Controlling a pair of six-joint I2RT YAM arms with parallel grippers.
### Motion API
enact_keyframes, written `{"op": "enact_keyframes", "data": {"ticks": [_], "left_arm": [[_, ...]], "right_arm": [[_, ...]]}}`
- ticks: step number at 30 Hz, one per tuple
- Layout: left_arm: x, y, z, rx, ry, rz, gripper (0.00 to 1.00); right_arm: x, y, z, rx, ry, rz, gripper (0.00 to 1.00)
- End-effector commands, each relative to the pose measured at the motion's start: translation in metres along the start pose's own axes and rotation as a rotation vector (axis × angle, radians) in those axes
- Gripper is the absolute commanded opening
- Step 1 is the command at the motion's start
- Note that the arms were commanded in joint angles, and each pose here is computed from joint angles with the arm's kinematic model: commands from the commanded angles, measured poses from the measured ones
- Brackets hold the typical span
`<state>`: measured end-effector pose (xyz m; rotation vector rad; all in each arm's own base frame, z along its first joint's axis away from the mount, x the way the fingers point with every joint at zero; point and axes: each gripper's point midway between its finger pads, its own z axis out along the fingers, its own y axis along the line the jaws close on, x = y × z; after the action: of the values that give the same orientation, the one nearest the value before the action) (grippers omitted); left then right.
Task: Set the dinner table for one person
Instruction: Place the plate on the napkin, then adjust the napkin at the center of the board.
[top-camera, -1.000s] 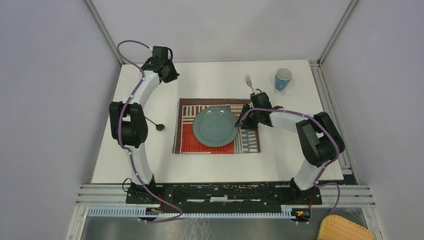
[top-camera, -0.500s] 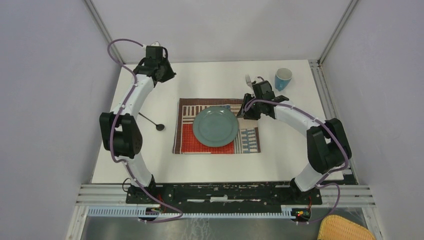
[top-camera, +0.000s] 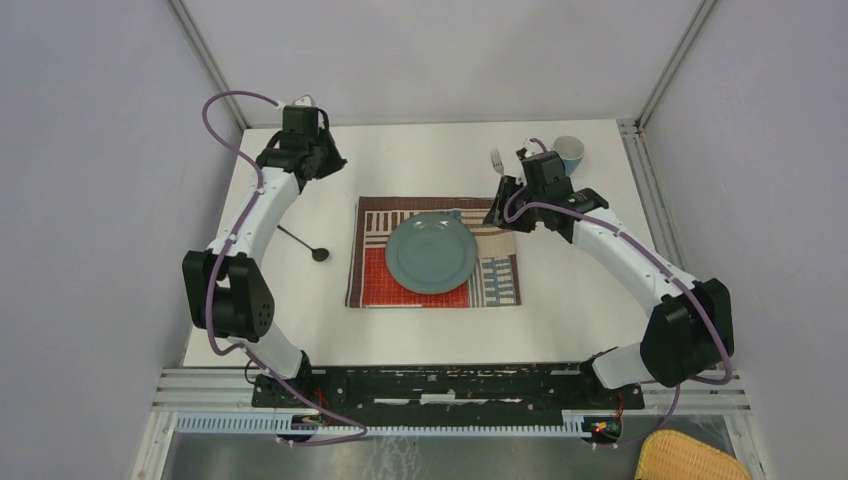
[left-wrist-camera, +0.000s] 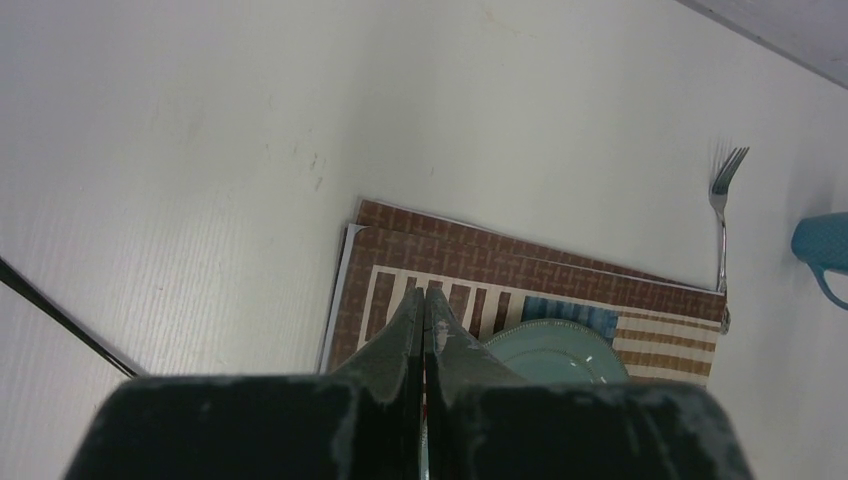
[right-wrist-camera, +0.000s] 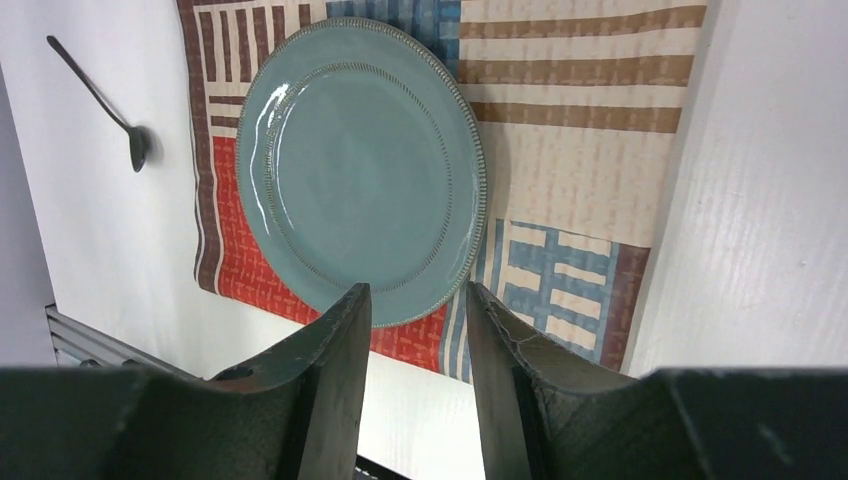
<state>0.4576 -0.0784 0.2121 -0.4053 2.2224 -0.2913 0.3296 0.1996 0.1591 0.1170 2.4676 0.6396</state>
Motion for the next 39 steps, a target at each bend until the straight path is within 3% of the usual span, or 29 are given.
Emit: {"op": "enact_keyframes", "data": {"ticks": [1, 10, 18, 22, 29, 39], "left_arm": [[-0.012, -0.009, -0.015, 0.05, -0.066, 0.043, 0.04], [0.01, 0.006, -0.012, -0.005, -0.044, 0.074, 0.13], [0.011, 0.013, -0.015, -0.045, -0.062, 0.095, 0.13], [0.017, 0.013, -0.013, -0.044, -0.048, 0.091, 0.13], [0.031, 0.012, -0.008, -0.026, -0.018, 0.087, 0.13], [0.026, 0.01, -0.009, -0.026, -0.025, 0.083, 0.13]], "right_arm": [[-0.002, -0.006, -0.022, 0.026, -0.046, -0.04, 0.46], [0.025, -0.033, -0.019, 0.083, -0.034, -0.054, 0.54], [0.032, -0.048, -0.005, 0.136, -0.023, -0.083, 0.51], [0.034, -0.051, 0.006, 0.144, -0.014, -0.076, 0.42], [0.032, -0.063, 0.015, 0.216, -0.003, -0.076, 0.0], [0.055, -0.08, 0.041, 0.255, 0.089, -0.052, 0.0]]}}
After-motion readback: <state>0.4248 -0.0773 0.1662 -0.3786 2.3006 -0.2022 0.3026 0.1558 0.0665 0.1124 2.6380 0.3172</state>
